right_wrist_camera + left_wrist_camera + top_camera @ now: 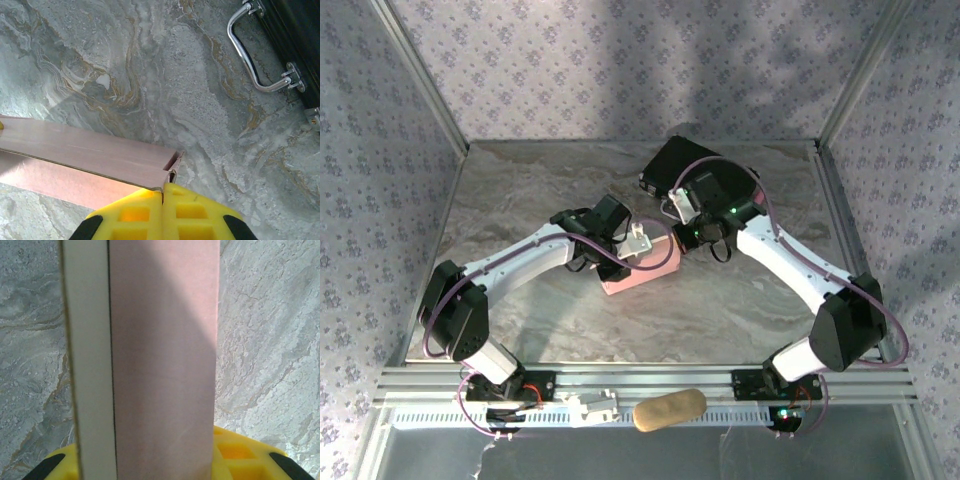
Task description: Fold the paper box
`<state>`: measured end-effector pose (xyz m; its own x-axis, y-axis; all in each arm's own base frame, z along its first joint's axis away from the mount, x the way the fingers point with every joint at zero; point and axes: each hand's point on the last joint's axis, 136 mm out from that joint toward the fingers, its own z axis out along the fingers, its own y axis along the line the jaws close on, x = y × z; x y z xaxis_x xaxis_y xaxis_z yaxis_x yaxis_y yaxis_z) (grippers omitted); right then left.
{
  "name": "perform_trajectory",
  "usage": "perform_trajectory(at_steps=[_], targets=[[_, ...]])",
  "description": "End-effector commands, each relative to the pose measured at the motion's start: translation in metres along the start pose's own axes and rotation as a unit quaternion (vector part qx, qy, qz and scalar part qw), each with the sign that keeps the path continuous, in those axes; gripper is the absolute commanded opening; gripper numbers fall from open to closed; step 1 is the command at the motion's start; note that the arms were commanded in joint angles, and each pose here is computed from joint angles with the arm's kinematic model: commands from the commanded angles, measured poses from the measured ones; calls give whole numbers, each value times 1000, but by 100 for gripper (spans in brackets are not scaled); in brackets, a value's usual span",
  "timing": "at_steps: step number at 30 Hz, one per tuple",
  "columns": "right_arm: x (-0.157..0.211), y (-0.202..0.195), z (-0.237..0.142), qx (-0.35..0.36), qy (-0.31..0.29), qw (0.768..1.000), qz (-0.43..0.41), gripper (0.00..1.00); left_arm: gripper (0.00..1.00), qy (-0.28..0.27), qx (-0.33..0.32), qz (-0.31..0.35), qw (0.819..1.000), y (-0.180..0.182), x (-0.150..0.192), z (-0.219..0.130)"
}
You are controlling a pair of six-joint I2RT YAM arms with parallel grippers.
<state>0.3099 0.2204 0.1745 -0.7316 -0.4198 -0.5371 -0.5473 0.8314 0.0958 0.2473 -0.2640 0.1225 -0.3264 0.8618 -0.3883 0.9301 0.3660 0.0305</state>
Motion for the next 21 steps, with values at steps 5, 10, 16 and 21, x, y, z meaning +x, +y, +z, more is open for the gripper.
perform_trajectory(at_steps=[5,10,16,21], targets=[[-11,13,-7,-13,-13,1000,14,0,30,-5,0,-12,1000,3,-3,-7],[-7,10,-1,-7,-17,1000,16,0,31,-8,-8,-9,1000,5,-3,-9],[4,8,6,-4,-35,999,33,0,34,-15,-16,-16,1000,8,-4,-9],[8,3,3,16,-45,998,36,0,45,-49,-28,-29,998,10,-12,-17]])
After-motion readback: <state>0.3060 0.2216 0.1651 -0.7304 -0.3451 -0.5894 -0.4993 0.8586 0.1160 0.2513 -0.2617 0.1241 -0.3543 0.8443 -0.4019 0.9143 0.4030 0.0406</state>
